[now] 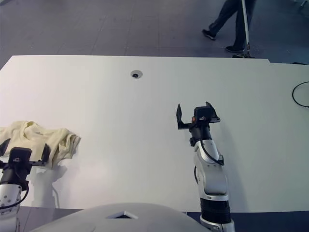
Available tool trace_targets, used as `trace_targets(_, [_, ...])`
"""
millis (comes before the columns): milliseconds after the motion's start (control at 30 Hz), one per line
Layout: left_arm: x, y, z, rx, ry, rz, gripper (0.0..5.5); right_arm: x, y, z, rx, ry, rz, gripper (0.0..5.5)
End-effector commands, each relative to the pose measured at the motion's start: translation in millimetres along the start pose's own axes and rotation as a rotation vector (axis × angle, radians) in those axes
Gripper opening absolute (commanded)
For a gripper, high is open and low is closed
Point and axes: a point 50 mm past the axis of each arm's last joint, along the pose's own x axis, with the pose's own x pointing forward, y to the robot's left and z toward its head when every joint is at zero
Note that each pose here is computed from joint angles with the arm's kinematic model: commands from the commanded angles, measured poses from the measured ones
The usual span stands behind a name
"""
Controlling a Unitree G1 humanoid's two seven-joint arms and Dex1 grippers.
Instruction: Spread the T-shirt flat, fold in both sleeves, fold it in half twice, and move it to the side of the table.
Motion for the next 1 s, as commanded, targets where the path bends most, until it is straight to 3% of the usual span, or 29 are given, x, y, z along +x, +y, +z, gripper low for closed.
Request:
trace_targets(33, [4.5, -3.4, -7.7, 0.021, 0.042, -0.042, 5.40, -1.2, -0.9, 1.1, -0.003, 0.000, -0.003, 5.37])
trace_targets(167, [23.1, -18.3, 8.3, 0.071, -0.031, -0.187, 5.40, 0.1, -1.9, 1.5, -0.006, 0.000, 0.001, 5.37])
trace_targets(367, [27.8, -49.6, 34.5, 0.046, -0.065, -0.470, 5.40, -0.3, -4.0, 1.0, -0.010, 0.002, 0.000, 5.37])
trace_targets(667, [64.0, -101.1, 125.4, -0.043, -0.097, -0.748, 5.40, 9.9, -4.0, 9.2, -0.031, -0.007, 0.034, 5.37])
trace_targets(800, [62.4, -126.1, 164.6, -0.051, -0.107, -0.869, 5.40, 13.2, 3.2, 22.2, -0.196, -0.031, 0.213, 5.37])
trace_targets(1000, [61.3, -139.9, 189.3, -0.111, -0.090, -0.878, 5.40, 1.6, 26.8, 23.3, -0.323, 0.046, 0.502, 5.37])
